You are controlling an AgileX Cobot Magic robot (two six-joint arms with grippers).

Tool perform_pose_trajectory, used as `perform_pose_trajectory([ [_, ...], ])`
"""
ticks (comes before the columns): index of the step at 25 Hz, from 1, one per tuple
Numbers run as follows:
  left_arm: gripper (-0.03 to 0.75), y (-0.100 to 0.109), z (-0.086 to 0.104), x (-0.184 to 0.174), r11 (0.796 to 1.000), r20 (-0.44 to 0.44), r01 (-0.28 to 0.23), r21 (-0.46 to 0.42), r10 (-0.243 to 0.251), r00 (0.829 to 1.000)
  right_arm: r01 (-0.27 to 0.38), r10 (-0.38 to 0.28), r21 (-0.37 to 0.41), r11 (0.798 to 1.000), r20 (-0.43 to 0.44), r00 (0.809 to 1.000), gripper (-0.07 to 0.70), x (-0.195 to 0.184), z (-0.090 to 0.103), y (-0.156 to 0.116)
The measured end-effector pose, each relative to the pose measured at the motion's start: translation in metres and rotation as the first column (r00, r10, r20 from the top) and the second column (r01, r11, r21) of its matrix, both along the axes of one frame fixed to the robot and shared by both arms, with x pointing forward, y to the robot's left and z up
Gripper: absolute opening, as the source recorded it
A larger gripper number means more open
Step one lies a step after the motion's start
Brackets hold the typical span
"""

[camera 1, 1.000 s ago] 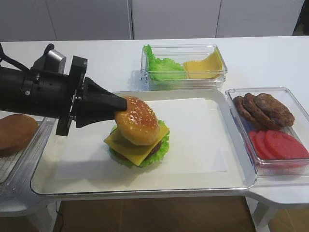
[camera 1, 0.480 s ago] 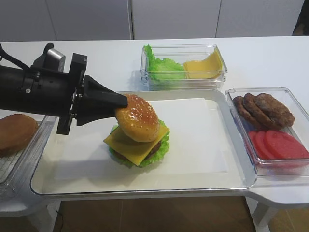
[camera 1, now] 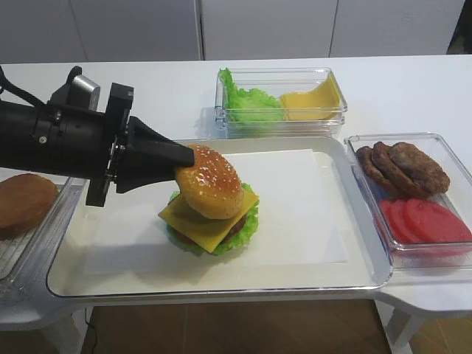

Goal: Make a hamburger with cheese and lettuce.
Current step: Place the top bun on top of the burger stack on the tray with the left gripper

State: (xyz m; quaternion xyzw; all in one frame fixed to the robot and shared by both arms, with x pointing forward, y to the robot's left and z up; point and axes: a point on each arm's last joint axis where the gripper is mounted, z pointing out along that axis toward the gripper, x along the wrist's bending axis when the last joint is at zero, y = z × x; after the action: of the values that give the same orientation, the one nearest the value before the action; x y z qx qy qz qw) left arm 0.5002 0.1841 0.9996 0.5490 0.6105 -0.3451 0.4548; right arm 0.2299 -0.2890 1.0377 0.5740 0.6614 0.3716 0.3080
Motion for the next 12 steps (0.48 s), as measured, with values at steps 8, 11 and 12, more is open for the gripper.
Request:
perform_pose_trajectory([
  [8,0.111,-0.0012,0.0032,-0.0001,0.999,-0.007,-0.002,-0.039,0.002,1.000,0.000,0.000,0.000,1.000,0.000,1.000,0.371,0.0000,0.0000,0.0000],
  [11,0.111,-0.0009,0.0024,-0.0001,1.000,-0.005,-0.001,-0.029,0.001,1.000,0.000,0.000,0.000,1.000,0.000,1.000,0.371,0.0000,0.0000,0.0000],
  [12,0.111,-0.0007,0.0017,-0.0001,1.000,-0.004,-0.001,-0.021,0.000,1.000,0.000,0.000,0.000,1.000,0.000,1.000,0.371,0.0000,0.0000,0.0000],
])
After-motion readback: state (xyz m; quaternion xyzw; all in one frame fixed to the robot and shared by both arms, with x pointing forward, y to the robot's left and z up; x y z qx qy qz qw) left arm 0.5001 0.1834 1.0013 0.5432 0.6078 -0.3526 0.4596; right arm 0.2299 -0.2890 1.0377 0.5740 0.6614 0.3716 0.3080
